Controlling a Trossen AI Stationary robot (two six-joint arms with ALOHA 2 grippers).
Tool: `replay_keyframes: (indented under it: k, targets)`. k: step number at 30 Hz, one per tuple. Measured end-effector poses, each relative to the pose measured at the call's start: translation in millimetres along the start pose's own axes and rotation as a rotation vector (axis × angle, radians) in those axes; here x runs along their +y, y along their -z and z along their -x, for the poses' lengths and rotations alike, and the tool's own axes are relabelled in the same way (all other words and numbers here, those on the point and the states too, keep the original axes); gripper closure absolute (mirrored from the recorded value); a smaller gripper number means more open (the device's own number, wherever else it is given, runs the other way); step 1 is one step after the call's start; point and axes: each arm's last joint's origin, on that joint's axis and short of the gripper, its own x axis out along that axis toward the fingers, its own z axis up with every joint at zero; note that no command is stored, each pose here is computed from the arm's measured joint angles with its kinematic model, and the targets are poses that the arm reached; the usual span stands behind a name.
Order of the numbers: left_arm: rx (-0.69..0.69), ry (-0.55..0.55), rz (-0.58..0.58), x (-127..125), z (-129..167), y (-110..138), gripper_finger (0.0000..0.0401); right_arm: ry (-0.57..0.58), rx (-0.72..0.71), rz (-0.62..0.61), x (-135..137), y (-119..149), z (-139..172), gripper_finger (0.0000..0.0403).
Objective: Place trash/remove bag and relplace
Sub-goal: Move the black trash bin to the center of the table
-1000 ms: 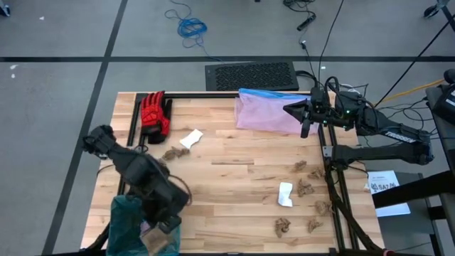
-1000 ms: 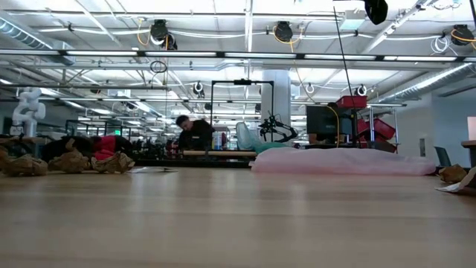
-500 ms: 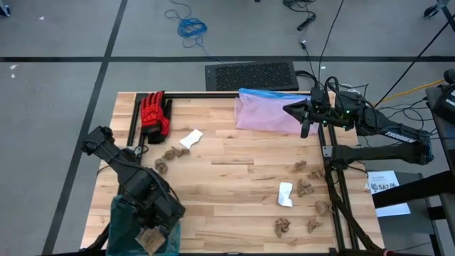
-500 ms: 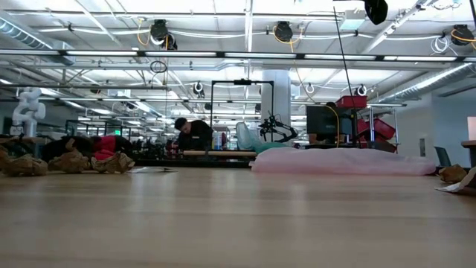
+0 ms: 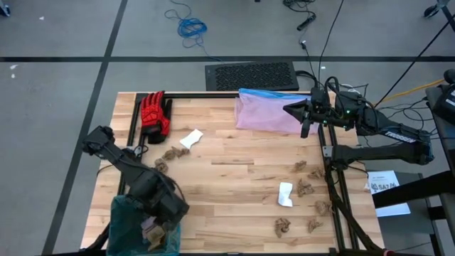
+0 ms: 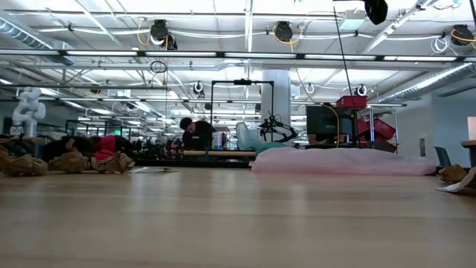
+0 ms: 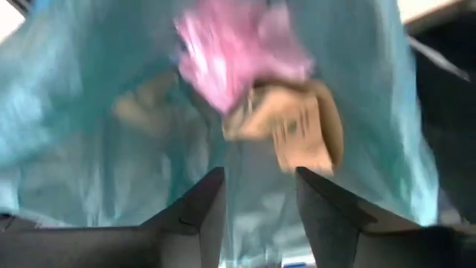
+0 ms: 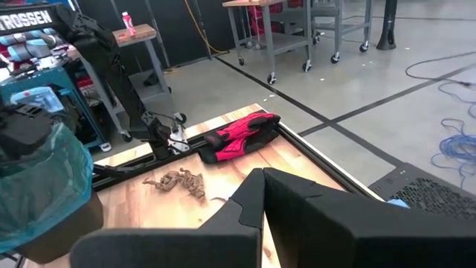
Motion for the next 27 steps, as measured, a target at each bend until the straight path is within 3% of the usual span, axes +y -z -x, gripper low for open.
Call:
replay_keyframes:
  k: [5,9,21,27]
  targets:
    - [-0.042,-0.027,-0.024,-3,-14,-25,0.0329,0.001,0.000,0.016,0,0,0,0.0403]
    - [-0.101,0.024,-0.054,-10,-16,-41,0.0391,0.002,-0.001,0.016,0,0,0,0.0403]
    - [-0.378,0.183,-0.117,-22,15,-81,0.0400,0.001,-0.005,0.010,0,0,1,0.0403]
    - [-0.479,0.241,-0.219,-27,29,-100,0.0400,-0.001,-0.014,0.008,0,-1,4,0.0403]
